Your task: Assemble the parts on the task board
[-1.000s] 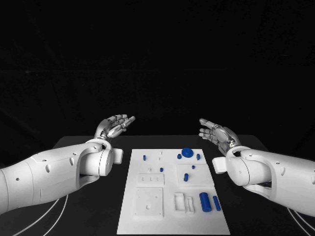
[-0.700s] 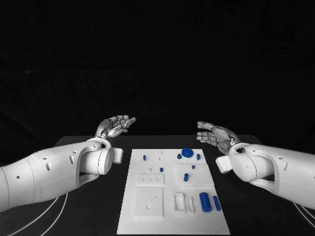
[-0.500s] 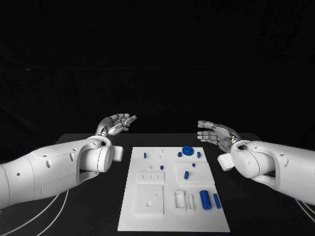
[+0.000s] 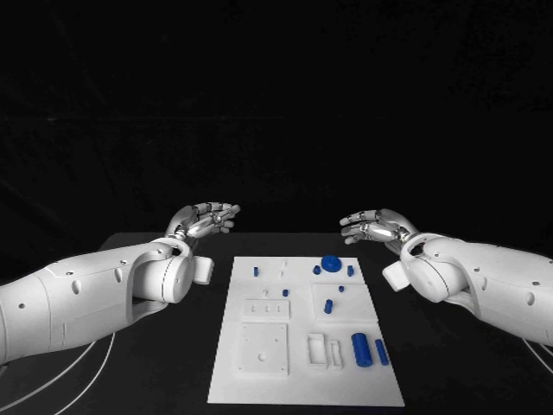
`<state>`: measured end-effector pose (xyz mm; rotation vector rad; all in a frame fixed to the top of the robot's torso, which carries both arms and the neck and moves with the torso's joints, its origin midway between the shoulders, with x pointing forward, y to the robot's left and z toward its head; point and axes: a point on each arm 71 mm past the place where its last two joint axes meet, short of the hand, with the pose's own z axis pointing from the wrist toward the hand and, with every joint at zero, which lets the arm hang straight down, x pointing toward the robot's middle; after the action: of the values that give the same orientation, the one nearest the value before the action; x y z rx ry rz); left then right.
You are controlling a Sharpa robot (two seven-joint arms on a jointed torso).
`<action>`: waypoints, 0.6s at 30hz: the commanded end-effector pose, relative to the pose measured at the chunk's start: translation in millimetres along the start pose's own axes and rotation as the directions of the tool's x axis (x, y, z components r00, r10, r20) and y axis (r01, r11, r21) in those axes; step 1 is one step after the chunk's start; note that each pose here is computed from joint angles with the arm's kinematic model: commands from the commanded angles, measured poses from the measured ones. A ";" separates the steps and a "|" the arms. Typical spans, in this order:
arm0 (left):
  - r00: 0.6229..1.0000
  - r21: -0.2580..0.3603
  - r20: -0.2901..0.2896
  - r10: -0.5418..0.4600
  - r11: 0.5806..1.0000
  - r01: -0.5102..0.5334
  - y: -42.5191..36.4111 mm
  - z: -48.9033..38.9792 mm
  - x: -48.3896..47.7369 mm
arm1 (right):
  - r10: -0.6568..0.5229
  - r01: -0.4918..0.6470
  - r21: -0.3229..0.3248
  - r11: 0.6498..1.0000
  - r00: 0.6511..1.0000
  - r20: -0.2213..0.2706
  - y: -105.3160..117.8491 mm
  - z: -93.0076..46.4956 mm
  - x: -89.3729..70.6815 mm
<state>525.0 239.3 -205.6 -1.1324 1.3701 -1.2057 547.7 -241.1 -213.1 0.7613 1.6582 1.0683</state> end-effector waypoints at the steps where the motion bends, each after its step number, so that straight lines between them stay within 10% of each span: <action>1: 0.991 0.035 -0.135 -0.003 0.999 0.008 -4.2 -4.9 8.9 | -0.251 0.247 -0.104 0.964 0.967 -0.036 12.4 6.1 3.0; 11: 0.964 0.110 -0.253 0.078 0.993 -0.052 -17.3 -20.0 22.5 | -0.702 0.675 -0.239 0.698 0.711 -0.042 39.3 15.8 1.2; 18: 0.956 0.154 -0.277 0.093 0.987 -0.051 -30.2 -30.7 24.5 | -0.804 0.782 -0.225 0.581 0.595 -0.010 49.4 21.0 -6.7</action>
<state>496.2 221.1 -181.2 -0.9019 1.4895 -1.3889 569.8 -221.2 -166.4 -0.0841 1.6643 0.7069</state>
